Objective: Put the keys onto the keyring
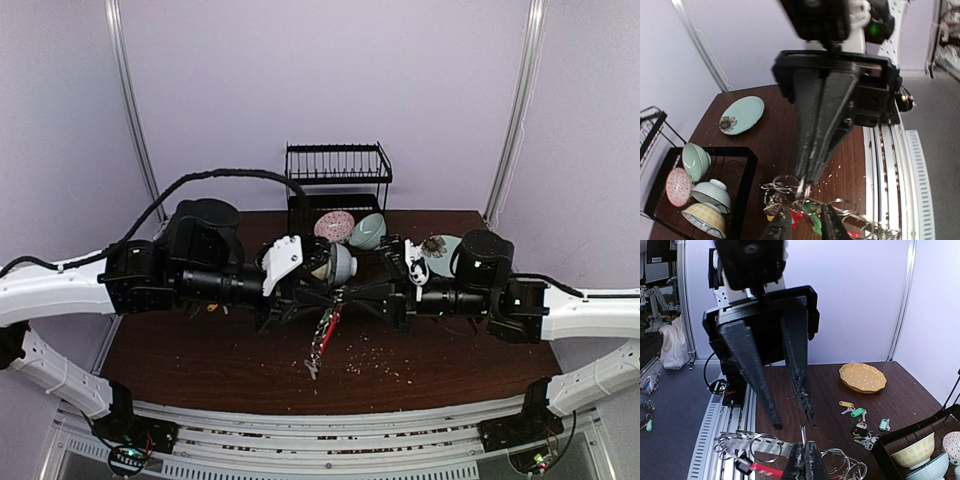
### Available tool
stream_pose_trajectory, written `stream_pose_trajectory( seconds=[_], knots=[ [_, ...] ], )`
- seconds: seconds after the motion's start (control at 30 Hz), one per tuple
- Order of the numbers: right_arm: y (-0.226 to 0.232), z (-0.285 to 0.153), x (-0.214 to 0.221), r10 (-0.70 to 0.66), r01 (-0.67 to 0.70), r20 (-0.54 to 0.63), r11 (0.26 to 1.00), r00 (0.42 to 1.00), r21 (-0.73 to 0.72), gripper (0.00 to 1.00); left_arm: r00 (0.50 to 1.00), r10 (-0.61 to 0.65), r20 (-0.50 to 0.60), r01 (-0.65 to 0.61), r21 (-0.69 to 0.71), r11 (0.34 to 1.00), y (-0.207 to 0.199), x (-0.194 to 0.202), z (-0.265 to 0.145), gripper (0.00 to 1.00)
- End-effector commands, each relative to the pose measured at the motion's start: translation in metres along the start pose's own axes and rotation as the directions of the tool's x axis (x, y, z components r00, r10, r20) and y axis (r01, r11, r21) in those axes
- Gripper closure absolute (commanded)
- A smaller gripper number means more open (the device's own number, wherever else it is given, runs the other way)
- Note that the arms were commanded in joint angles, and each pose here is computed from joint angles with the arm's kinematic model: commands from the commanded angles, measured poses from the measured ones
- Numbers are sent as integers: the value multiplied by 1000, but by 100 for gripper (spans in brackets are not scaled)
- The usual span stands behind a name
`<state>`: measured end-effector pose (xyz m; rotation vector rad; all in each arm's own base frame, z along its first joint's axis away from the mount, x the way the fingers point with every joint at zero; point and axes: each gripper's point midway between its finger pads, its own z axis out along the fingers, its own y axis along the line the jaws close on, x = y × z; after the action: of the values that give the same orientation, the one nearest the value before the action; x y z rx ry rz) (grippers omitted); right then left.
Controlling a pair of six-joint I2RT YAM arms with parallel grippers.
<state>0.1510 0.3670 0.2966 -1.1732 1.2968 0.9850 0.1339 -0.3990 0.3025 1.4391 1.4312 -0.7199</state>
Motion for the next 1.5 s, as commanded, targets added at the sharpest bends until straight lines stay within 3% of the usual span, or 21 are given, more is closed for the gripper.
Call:
stream_pose_trajectory(
  seconds=[0.0, 0.13, 0.7, 0.93, 1.07, 1.47],
  knots=[
    [2, -12, -44, 40, -38, 222, 999, 974, -13, 100, 982, -43, 186, 46, -14, 999, 11, -27, -9, 84],
    [4, -12, -48, 67, -62, 267, 998, 961, -25, 100, 979, -61, 194, 61, 9, 998, 7, -20, -2, 87],
    [6, -7, -40, 152, -159, 353, 987, 923, -10, 100, 955, -99, 281, 71, 106, 992, -5, -29, 19, 86],
    [3, -12, -27, 129, -144, 296, 989, 946, 30, 100, 950, -67, 304, 51, 59, 997, -4, -28, -5, 67],
    [6, -9, -20, 109, -118, 240, 993, 965, 22, 100, 951, -47, 306, 41, 29, 999, -1, -30, -14, 62],
    [10, -9, -27, 88, -91, 241, 996, 967, 3, 100, 975, -48, 219, 40, 43, 998, 1, -20, 7, 76]
  ],
)
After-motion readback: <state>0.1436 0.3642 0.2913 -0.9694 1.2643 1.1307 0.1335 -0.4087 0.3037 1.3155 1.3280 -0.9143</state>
